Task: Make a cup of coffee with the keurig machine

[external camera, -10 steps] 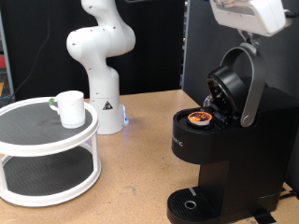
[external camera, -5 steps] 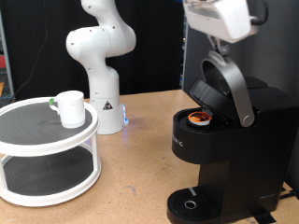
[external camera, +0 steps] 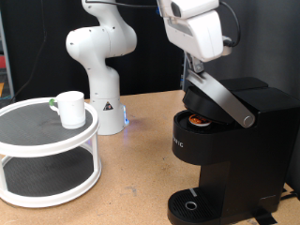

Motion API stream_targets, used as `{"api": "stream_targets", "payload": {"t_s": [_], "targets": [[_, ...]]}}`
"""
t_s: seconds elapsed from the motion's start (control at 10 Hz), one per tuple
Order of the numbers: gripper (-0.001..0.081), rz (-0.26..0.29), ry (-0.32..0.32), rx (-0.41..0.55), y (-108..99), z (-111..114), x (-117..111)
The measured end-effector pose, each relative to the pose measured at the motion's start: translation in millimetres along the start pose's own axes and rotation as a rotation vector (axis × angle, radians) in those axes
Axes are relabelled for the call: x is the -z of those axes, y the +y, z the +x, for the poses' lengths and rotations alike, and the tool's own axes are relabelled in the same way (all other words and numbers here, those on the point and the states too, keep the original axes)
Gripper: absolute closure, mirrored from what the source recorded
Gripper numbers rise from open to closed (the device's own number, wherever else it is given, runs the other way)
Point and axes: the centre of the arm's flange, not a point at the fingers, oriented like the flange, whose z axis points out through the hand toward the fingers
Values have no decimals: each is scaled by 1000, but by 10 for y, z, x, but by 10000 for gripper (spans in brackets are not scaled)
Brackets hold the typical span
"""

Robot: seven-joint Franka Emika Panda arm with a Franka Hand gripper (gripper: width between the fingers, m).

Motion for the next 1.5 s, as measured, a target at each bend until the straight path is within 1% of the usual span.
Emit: {"api": "stream_targets", "payload": {"t_s": [0.2,0.4,0.6,0.9,1.0,1.5], "targets": [[799,-22,-29,-3,127,-120,-137],[799,-40,-61,-10,257,-246,-349],[799,-52,-72,-24,352,-323,-539],[799,-63,-81,-35,441,-382,-767],[799,-69,-79,-36,460,-389,-804],[799,-69,-79,-21,463,-391,-805]]}}
